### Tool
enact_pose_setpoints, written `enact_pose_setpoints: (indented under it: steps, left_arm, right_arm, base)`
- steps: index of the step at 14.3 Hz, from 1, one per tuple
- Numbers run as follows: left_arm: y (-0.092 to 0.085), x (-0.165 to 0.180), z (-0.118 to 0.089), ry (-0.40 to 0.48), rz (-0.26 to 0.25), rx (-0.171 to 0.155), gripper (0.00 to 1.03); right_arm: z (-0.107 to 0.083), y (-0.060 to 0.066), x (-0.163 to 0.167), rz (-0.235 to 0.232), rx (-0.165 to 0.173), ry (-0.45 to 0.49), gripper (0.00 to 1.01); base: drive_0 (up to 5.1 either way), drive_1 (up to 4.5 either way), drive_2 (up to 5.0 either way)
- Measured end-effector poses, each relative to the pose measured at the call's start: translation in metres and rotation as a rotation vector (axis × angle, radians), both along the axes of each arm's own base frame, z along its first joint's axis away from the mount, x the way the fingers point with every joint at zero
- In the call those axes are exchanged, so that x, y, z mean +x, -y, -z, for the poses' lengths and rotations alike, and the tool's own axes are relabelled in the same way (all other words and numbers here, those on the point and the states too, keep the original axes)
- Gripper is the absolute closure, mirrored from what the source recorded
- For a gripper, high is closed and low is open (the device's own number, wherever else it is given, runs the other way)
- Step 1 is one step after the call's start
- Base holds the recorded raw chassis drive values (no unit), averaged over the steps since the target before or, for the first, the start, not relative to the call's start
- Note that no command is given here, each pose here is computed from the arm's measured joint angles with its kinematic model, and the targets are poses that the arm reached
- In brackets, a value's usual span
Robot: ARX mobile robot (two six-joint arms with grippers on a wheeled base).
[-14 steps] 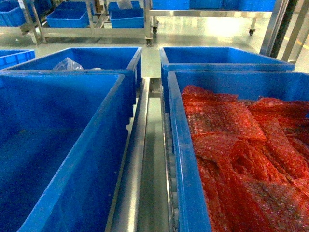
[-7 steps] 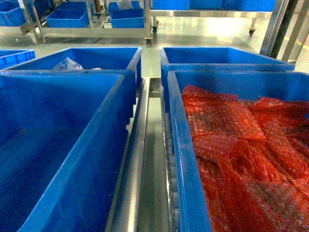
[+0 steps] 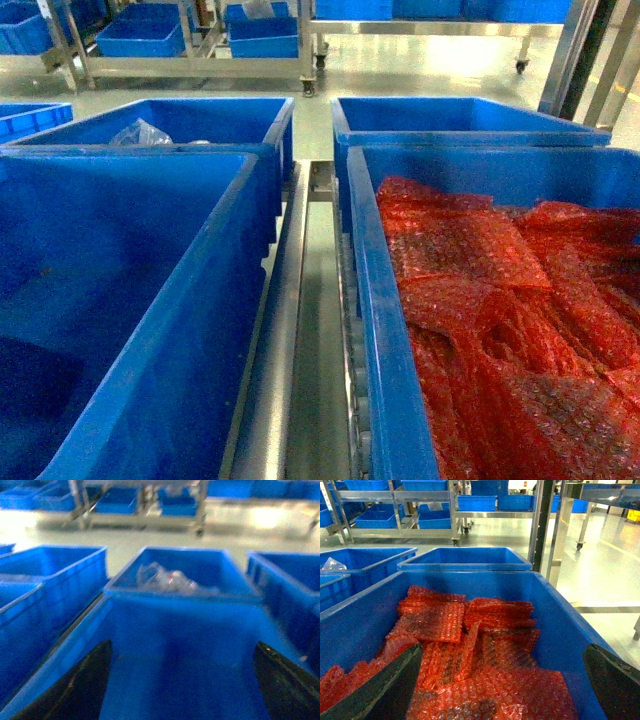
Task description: Pick blue part to blue bin on bottom shelf
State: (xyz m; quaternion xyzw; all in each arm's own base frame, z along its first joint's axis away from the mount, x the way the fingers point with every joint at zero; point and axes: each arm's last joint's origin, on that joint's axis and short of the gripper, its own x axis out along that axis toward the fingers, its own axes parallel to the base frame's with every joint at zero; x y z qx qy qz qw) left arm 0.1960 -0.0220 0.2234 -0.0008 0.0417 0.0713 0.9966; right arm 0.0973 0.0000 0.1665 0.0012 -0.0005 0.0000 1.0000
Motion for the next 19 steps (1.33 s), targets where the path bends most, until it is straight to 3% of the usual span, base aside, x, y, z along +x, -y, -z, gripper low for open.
enact_pose_setpoints:
  steps: [1,2,5,7,15,19]
  left_arm:
    - [-0.003,-0.004,0.0,0.085,0.088,-0.014,0.3]
    - [-0.006,-0.015,0.011,0.09,0.136,-0.016,0.44]
    - [-0.016,-0.034,0.028,0.078,0.158,-0.016,0.82]
    - [-0.023,-0.045,0.035,0.08,0.131,-0.015,1.01]
    - [-0.022,-0.071,0.055,0.085,0.142,-0.015,1.01]
    - [-0.022,-0.08,0.053,0.093,0.143,-0.015,1.01]
  right_arm:
    - [0.0,0.0,0.0,0.0,0.0,0.0,0.03]
    - [0.0,0.0,0.0,0.0,0.0,0.0,0.03]
    - [0.0,0.0,0.0,0.0,0.0,0.001,0.03]
    - [0.0,0.0,0.0,0.0,0.0,0.0,0.03]
    - [0.0,0.0,0.0,0.0,0.0,0.001,0.03]
    - [0.0,0.0,0.0,0.0,0.0,0.0,0.03]
  base:
    - [0.0,0.0,0.0]
    - [0.0,0.0,0.0]
    - [0.0,0.0,0.0]
    - [0.0,0.0,0.0]
    - [0.0,0.0,0.0]
    - [0.0,0.0,0.0]
